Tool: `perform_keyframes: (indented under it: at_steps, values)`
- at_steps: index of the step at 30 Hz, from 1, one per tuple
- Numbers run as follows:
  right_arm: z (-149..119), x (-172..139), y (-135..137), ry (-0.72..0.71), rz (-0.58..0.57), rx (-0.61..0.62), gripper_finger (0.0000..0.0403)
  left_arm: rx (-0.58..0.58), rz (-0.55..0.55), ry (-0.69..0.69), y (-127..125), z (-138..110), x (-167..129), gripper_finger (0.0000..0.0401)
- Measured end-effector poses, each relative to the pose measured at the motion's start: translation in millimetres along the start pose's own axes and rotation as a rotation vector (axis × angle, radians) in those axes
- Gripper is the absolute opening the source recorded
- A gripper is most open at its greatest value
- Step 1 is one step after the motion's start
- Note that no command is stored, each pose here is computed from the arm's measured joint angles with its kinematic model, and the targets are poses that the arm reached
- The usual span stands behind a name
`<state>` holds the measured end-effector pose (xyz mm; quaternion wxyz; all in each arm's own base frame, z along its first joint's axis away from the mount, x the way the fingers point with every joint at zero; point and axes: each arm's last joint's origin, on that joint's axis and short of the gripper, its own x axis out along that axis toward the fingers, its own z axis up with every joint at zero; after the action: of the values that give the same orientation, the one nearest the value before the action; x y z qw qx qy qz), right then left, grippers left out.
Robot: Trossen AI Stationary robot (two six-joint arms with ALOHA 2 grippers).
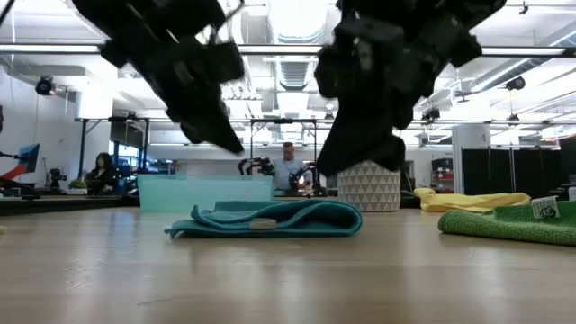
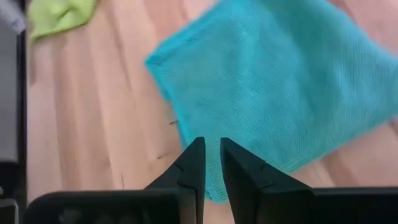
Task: Fold microfiber towels
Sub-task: Put the blue microfiber cloth into the blue bin
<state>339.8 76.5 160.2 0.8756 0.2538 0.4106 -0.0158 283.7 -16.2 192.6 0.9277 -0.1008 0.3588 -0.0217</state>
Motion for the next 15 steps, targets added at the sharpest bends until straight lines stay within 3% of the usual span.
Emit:
perform_keyframes:
  at_steps: [5,10,15]
  values:
    - [-2,-6,8,0.000,0.021,-0.205,0.0046,0.093,-0.104,0.039,-13,-14,-4,0.0000]
    - [-7,-6,5,0.049,-0.002,-0.211,0.0046,0.174,-0.223,0.089,-35,-26,6,0.0000]
    - [-11,-7,3,0.101,-0.015,-0.214,0.0046,0.257,-0.282,0.021,-53,-22,19,0.0006]
